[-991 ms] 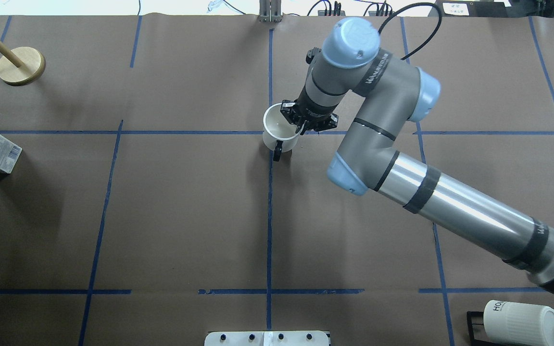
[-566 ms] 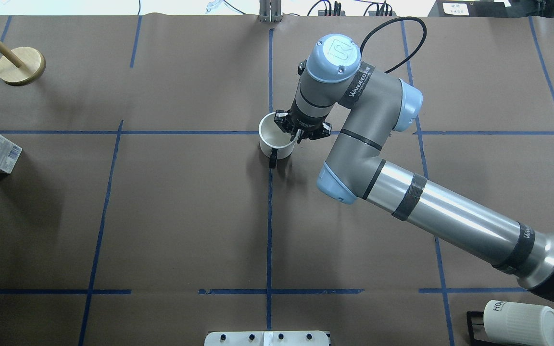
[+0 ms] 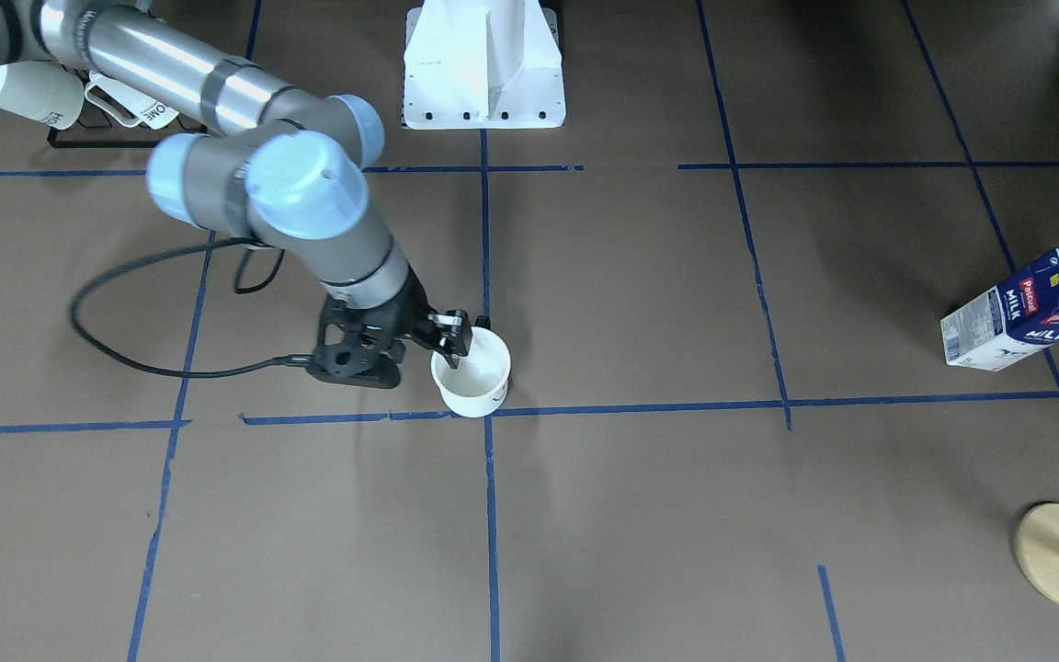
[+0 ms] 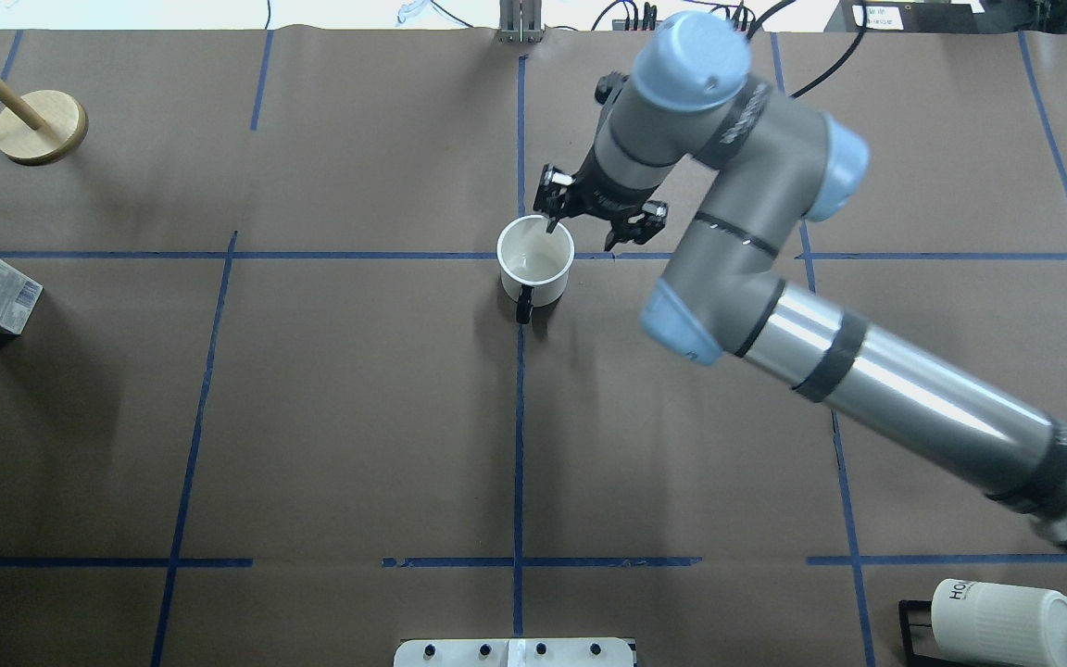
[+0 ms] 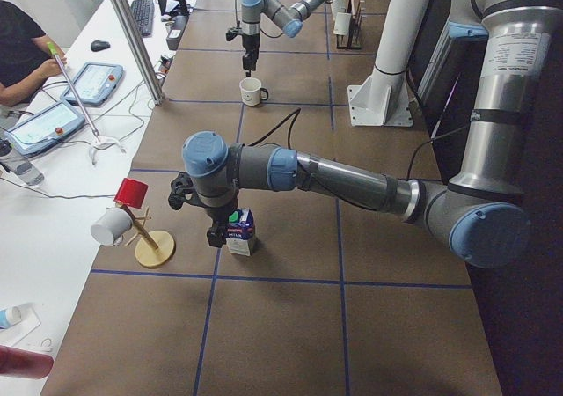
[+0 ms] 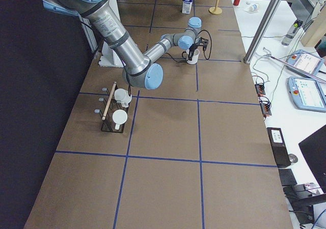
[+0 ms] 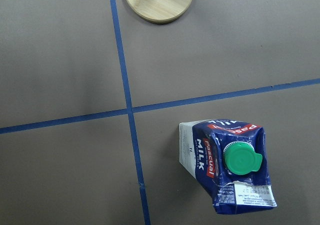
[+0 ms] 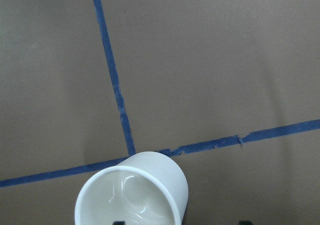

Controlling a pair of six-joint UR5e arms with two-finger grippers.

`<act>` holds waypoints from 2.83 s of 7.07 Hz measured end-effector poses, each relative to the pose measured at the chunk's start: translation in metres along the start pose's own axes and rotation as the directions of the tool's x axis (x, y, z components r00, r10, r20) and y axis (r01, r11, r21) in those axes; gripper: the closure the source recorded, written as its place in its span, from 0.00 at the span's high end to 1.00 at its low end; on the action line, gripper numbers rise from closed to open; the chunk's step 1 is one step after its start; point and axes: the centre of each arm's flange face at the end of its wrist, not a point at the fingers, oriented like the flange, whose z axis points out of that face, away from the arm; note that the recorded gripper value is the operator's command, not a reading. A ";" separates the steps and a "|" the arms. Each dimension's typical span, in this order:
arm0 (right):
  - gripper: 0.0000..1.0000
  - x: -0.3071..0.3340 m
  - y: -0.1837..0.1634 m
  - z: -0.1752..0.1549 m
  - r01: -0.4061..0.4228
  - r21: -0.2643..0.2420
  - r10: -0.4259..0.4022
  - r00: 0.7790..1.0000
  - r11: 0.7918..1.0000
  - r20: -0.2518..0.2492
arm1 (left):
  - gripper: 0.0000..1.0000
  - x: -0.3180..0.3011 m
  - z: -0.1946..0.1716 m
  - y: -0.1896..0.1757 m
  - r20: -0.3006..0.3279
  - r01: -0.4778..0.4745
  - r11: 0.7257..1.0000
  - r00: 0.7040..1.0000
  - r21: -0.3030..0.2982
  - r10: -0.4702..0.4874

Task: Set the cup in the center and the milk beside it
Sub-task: 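Open the right gripper and lift it away from the mug, then reach the left gripper to the milk carton and grasp its top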

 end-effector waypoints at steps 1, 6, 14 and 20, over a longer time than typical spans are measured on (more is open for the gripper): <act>1.00 0.037 -0.018 -0.047 -0.021 -0.008 0.021 0.999 1.000 0.049 | 1.00 0.010 -0.006 -0.011 0.001 0.031 0.999 1.000 0.013 -0.031; 1.00 0.192 -0.065 -0.117 -0.012 -0.023 0.014 0.998 1.000 0.054 | 1.00 0.091 0.046 -0.057 -0.005 0.078 0.996 0.997 -0.035 -0.078; 1.00 0.192 -0.060 -0.109 -0.006 -0.035 0.008 0.999 0.999 0.048 | 1.00 0.066 0.098 -0.045 0.070 0.117 0.986 0.991 -0.115 -0.110; 1.00 0.188 -0.058 -0.106 0.000 -0.037 0.002 0.999 0.999 0.047 | 0.06 0.072 0.132 -0.025 0.075 0.111 0.977 0.992 -0.182 -0.098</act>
